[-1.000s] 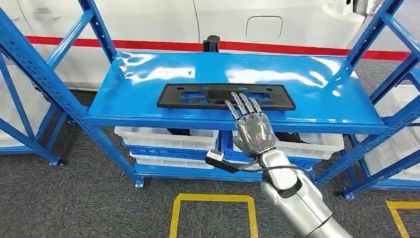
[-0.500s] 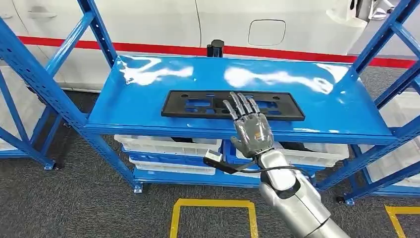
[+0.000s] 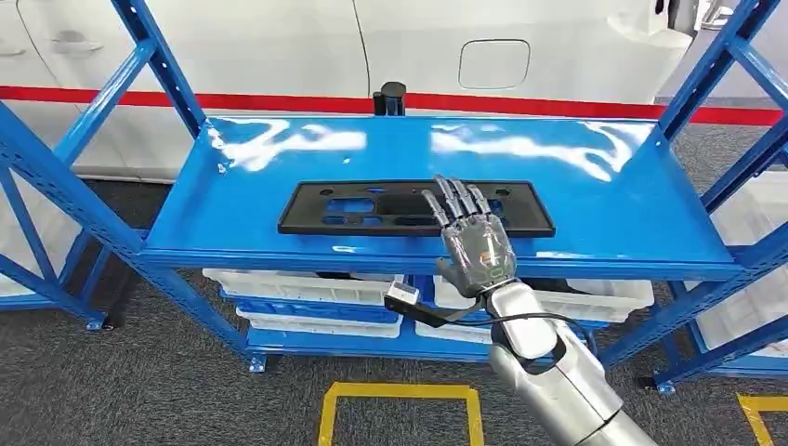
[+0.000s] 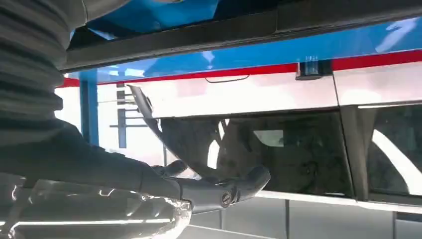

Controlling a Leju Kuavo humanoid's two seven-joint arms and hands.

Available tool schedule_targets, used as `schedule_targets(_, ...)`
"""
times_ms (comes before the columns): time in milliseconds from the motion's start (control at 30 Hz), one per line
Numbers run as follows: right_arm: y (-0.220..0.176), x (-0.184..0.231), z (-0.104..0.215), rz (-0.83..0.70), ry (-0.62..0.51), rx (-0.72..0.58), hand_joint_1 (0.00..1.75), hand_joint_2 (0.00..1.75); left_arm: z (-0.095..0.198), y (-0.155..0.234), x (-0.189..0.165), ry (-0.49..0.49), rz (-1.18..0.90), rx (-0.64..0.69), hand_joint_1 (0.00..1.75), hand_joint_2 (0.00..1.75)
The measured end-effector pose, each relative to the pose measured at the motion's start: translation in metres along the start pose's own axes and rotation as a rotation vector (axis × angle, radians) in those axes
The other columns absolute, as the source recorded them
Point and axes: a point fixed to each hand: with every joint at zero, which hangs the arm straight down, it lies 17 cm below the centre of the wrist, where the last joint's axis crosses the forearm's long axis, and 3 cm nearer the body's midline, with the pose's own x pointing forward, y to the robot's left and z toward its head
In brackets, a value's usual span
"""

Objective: Take the parts from the cabinet and place them on the table.

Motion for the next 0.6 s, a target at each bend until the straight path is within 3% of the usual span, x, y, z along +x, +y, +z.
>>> schedule_targets(600,0.0074,0.0050,0.0058,-0.006,-0.006,0.028,0.00,1.75,0.0000,0.0009,-0.0005,0.001,0.001,0.001,0.00,0.00)
